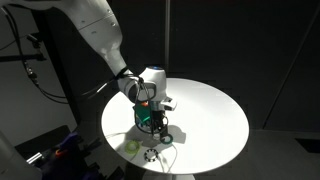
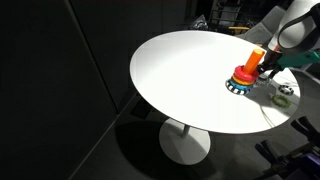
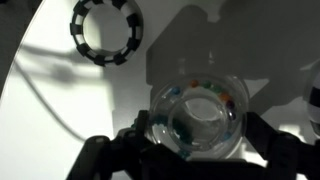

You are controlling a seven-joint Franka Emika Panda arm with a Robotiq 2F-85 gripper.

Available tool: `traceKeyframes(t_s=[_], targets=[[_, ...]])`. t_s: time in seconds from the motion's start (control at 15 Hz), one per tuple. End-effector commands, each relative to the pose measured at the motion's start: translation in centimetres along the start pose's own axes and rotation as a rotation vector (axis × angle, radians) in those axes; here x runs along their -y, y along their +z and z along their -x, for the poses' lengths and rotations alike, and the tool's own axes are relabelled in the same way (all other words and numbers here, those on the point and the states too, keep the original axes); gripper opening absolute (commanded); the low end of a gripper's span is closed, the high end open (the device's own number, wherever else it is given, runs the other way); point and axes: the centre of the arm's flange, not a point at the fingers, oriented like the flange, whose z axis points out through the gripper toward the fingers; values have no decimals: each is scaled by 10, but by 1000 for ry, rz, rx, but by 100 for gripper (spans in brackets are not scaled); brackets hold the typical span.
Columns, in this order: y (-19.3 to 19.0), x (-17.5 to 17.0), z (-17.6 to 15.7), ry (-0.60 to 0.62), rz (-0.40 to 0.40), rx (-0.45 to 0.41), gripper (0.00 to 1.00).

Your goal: Put the transparent ring on the stake

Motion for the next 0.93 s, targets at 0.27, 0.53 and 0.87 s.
traceKeyframes(t_s=[0.27,0.53,0.87], targets=[[-26,-7,-5,27,9,-33,70],[-50,-12,-12,36,-1,-66,70],[-83,-14,-24,49,-15,-110,70]])
